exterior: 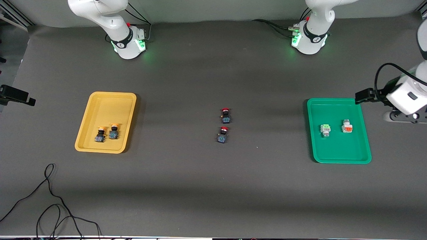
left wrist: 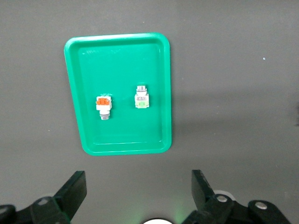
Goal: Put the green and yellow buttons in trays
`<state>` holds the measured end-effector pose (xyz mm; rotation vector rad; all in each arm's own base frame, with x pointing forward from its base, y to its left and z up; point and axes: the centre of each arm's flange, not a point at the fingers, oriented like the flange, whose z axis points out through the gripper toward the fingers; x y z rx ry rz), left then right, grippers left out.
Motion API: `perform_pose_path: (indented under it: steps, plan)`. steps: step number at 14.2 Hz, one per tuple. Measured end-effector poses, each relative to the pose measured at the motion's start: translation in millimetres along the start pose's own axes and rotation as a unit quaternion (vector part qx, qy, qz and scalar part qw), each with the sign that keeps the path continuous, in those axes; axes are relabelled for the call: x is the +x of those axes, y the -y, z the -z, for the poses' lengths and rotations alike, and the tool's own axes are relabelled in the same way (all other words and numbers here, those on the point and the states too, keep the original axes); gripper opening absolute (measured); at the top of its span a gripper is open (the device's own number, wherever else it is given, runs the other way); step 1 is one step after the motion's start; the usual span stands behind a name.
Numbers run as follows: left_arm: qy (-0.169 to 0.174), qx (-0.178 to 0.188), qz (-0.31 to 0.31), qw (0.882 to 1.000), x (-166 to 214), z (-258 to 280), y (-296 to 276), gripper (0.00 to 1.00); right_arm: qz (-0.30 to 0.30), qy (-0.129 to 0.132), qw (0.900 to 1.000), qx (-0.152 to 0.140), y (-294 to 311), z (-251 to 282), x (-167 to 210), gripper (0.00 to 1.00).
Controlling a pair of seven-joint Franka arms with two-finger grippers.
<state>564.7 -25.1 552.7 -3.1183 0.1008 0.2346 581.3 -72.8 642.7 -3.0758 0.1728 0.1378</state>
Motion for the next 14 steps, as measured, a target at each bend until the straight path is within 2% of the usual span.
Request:
perform_pose_path:
  steps: [6,10,14]
  plan:
    - [-0.009,0.002,0.003,1.000,-14,19,-19,1.00,-0.008,0.012,1.000,0.022,-19,-7,-35,1.00]
    - [-0.010,-0.008,0.010,1.000,-19,24,-12,1.00,-0.009,0.007,1.000,0.017,-26,-17,-56,1.00]
    - [-0.010,-0.009,0.011,1.000,-19,24,-12,1.00,-0.007,0.002,1.000,0.018,-26,-15,-61,1.00]
